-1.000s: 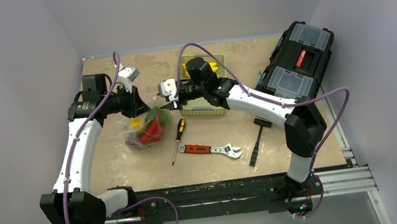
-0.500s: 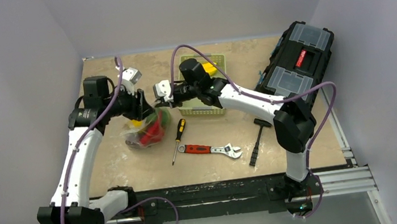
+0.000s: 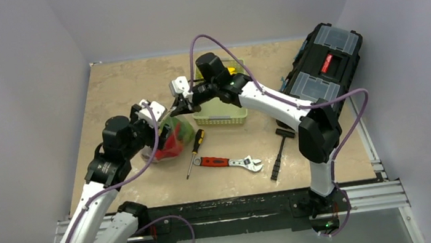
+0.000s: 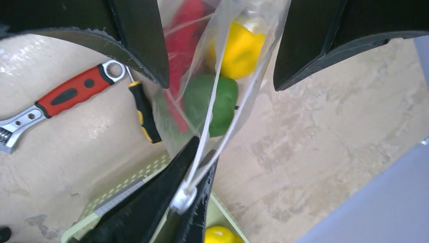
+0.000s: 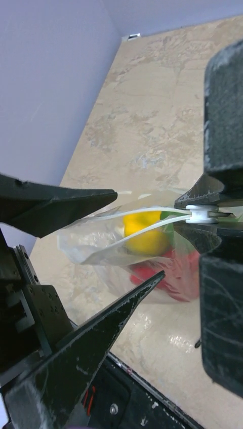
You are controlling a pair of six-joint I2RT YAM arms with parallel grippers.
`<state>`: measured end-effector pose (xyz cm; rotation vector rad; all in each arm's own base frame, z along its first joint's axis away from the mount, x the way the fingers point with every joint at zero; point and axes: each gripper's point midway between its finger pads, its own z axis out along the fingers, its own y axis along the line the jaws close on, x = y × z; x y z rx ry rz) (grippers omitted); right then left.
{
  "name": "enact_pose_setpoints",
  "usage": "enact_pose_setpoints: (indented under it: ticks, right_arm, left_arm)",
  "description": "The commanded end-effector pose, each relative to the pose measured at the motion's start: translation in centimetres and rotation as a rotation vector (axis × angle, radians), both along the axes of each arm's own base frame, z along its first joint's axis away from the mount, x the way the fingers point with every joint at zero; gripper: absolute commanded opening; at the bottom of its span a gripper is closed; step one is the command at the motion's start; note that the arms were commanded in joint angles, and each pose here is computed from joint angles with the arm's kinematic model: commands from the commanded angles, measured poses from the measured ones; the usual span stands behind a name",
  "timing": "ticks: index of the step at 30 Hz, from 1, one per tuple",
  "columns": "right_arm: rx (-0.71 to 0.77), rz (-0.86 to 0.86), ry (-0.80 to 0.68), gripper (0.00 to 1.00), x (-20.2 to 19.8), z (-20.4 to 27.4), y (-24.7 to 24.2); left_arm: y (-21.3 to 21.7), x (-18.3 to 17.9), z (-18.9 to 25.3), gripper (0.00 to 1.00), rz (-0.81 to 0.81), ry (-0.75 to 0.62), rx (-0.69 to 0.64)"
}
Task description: Place the food in the zip-top bag and seal the zipper
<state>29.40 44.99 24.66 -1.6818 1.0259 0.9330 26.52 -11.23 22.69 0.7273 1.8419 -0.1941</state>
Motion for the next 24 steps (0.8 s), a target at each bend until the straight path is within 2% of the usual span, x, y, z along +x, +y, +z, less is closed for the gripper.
enact_pose_setpoints:
  ticks: [1, 8, 14, 19, 21, 22, 24]
  right_arm:
    - [0.032, 0.123, 0.092, 0.00, -1.0, 2.2, -0.7]
    - [0.027, 0.131, 0.165, 0.00, -1.1, 1.3, -0.3]
    - [0.074, 0.081, 0.218, 0.00, -0.5, 2.8, 0.4]
    - [0.122, 0.065, 0.263, 0.00, -0.5, 4.1, 0.9]
    - [0.156, 0.061, 0.282, 0.00, -0.5, 5.0, 1.3]
    - [0.176, 0.051, 0.285, 0.00, -0.3, 5.5, 1.5]
    - [0.197, 0.032, 0.281, 0.00, -0.3, 6.0, 2.1]
  left_arm:
    - [-0.3, 1.9, 3.5, 0.74, -0.047, -0.240, 0.050]
    - [-2.0, 2.3, 3.7, 0.69, -0.140, -0.214, 0.046]
    - [-2.8, 2.2, 2.9, 0.62, -0.195, -0.202, 0.050]
    - [-2.2, 2.9, 3.2, 0.35, -0.167, -0.203, 0.090]
    - [-1.4, 3.4, 3.7, 0.08, -0.119, -0.215, 0.114]
    - [-0.8, 3.6, 4.2, 0.02, -0.086, -0.216, 0.128]
    - [0.4, 3.4, 5.0, 0.00, -0.043, -0.217, 0.157]
